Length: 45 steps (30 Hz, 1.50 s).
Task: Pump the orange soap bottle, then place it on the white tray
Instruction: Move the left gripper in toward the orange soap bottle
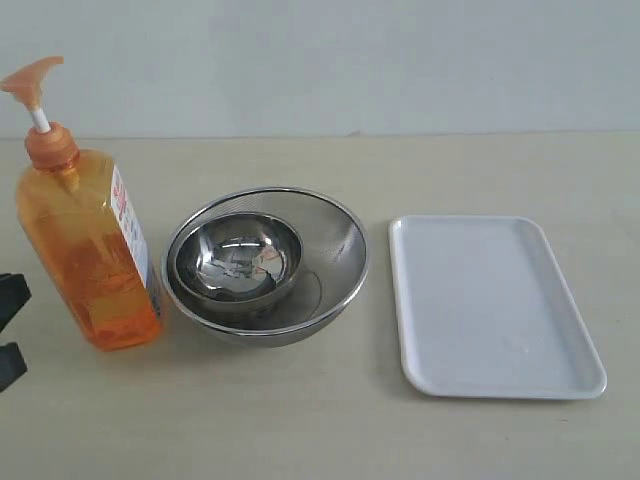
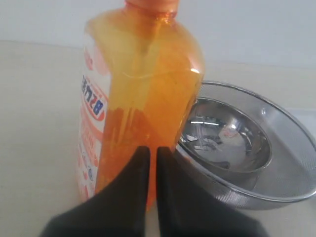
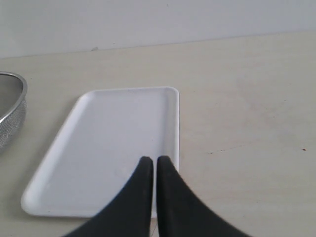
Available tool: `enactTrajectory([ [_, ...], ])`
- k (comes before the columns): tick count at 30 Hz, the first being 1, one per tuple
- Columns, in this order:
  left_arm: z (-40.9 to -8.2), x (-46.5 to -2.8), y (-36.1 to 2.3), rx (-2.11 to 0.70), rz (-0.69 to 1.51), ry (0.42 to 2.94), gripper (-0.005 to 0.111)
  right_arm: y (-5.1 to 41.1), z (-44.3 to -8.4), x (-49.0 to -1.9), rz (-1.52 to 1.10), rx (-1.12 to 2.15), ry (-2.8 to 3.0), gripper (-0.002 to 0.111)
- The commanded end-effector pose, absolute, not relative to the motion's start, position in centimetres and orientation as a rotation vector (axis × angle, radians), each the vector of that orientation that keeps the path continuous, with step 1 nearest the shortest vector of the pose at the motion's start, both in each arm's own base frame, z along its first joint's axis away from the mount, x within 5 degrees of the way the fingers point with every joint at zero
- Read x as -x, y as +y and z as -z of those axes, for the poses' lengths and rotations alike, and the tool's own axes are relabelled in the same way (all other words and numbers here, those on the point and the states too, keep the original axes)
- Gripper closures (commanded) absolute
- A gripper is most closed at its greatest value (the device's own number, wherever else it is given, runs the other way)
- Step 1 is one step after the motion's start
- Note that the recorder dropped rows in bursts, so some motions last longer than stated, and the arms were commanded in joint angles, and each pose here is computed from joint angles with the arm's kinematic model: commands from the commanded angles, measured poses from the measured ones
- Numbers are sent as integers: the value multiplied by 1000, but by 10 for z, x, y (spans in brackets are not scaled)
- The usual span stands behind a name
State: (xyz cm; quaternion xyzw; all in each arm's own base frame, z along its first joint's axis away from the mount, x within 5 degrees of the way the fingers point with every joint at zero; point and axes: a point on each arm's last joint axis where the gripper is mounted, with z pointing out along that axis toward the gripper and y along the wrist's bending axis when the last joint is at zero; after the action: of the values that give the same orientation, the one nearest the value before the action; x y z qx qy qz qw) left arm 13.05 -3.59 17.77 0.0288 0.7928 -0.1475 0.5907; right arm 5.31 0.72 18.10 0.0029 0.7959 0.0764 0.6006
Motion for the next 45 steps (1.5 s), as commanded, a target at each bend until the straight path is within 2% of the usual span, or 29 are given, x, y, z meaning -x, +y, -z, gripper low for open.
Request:
enactTrajectory([
  [1,-183,-130,-38,-63,385,1769,102,7,-182,-53,-164,1,1836,108],
  [8,-186,-130,-38,-106,357,1734,102,7,-182,-53,-164,1,1836,108],
  [10,-185,-129,-43,-185,376,1728,96,7,-182,-53,-164,1,1836,108],
  [12,-184,-128,-49,-228,428,1733,79,7,-182,-53,-164,1,1836,108],
  [16,-183,-132,-54,-231,486,1765,24,7,-182,-53,-164,1,1836,108],
  [17,-182,-133,-53,-215,484,1775,17,7,-182,-53,-164,1,1836,108],
  [22,-178,-140,-52,-160,483,1809,22,7,-182,-53,-164,1,1836,108],
  [45,-170,-202,-61,-53,457,1842,20,7,-182,-53,-164,1,1836,108],
])
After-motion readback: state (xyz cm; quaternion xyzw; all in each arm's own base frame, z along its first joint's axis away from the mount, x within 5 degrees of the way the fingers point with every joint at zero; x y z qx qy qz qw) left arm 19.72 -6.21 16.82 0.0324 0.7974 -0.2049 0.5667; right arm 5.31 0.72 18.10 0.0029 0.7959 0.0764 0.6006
